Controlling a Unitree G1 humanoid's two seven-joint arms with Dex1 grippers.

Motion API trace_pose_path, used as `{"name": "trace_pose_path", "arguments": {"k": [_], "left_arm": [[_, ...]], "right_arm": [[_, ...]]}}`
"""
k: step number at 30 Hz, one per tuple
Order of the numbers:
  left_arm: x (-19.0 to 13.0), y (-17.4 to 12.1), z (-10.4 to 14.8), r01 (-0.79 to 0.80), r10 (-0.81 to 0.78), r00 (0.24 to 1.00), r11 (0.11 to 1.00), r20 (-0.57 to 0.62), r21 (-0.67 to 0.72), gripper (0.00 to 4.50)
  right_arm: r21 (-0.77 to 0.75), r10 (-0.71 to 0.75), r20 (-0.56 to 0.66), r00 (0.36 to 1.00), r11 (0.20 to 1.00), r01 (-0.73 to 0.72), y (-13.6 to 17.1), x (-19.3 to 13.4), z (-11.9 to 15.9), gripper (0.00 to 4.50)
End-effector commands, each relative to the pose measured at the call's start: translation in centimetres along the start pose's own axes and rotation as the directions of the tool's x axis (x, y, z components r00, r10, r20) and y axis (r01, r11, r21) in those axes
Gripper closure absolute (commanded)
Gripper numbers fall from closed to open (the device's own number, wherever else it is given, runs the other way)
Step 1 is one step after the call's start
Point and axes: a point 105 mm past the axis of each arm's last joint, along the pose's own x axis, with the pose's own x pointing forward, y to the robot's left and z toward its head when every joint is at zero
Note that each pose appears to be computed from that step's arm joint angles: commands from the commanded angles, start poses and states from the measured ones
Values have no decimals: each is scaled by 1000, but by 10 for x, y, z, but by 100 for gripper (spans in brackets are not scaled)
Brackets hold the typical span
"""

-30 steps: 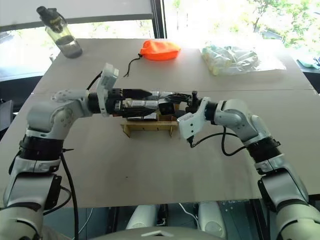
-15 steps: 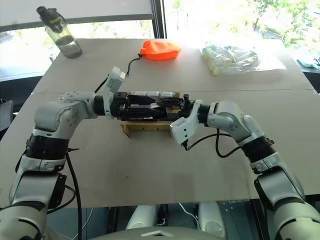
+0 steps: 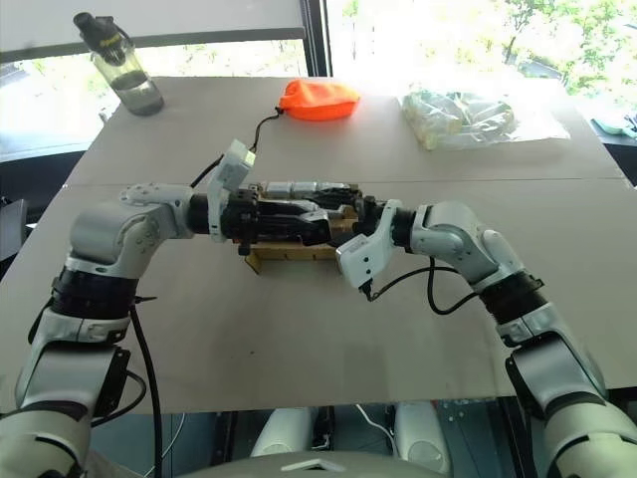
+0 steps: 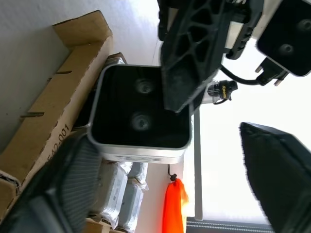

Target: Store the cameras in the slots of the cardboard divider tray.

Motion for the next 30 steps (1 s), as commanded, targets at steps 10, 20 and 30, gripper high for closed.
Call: {"name": "trace_pose_path", "arguments": {"k": [10, 20, 30], "left_arm": [[-6, 33, 45, -24, -23, 990, 941, 136, 337, 378], [10, 39, 34, 138, -172, 984, 897, 45, 420, 378], [19, 53, 21, 127, -128, 991, 878, -28, 462, 378]], "right_arm": [[576, -79, -75, 994, 810, 108, 7, -59, 1, 1], [971, -112, -170, 979, 148, 186, 39, -128, 29, 1], [946, -183, -294, 938, 86, 313, 48, -163, 32, 1]]}}
